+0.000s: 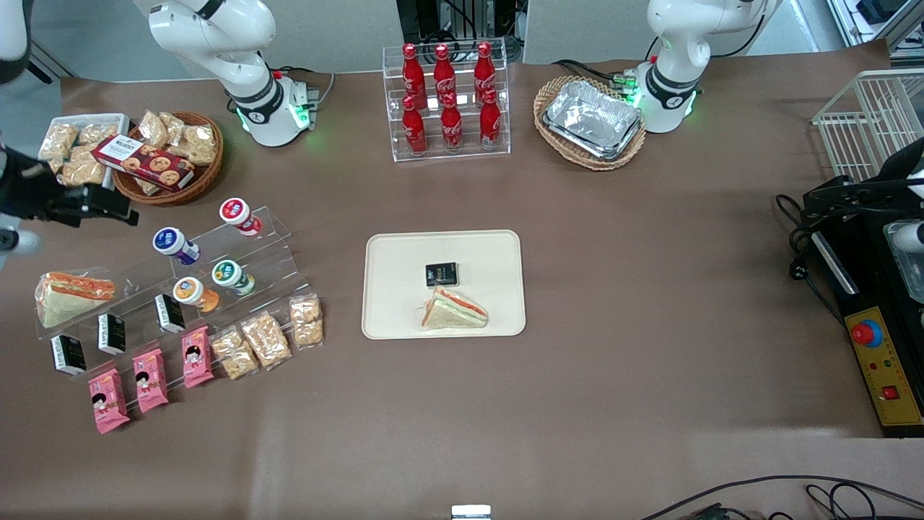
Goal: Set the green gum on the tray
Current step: 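Move the right gripper over the green-labelled tub on the acrylic rack, then lower the right gripper and close it on the green-labelled tub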
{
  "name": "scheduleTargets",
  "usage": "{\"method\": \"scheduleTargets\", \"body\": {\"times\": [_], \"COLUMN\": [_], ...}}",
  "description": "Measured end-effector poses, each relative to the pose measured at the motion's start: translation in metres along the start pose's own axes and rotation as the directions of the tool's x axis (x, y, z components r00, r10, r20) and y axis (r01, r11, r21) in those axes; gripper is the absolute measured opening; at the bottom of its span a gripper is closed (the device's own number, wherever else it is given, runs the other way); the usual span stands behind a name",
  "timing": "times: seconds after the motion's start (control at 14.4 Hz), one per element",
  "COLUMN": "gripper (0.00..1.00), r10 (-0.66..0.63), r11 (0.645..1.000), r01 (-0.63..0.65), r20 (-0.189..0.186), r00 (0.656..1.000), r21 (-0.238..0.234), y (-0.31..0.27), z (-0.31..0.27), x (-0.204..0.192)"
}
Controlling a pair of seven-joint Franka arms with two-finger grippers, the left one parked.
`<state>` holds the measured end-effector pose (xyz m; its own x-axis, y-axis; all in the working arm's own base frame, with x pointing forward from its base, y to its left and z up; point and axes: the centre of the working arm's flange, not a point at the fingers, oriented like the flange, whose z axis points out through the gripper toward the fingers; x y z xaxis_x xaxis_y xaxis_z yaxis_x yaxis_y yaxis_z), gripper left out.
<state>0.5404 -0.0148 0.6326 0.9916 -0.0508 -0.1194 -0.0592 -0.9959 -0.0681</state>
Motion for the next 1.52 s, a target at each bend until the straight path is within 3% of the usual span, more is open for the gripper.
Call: {"method": "scheduleTargets", "body": {"times": [0.42, 0.76, 0.97, 1.38, 1.52], "gripper": [1.00, 1.00, 1.00, 1.00, 1.00], "r10": [-0.011, -0.018, -0.017, -0.027, -0.028], "r11": [1.000, 1.000, 0.999, 0.999, 0.999], "r01": [0.011, 0.018, 0.017, 0.026, 0.027], "r20": [-0.037, -0.021, 0.008, -0.029, -0.020], "r00": [0.999, 1.000, 1.000, 0.999, 0.999], "r21": [0.003, -0.022, -0.035, -0.042, -0.044], "y": [-0.006, -0.006, -0.003, -0.006, -0.006], "z": [0.047, 0.128, 0.168, 0.237, 0.254], "x": [-0.012, -0.004, 0.001, 0.014, 0.012]}}
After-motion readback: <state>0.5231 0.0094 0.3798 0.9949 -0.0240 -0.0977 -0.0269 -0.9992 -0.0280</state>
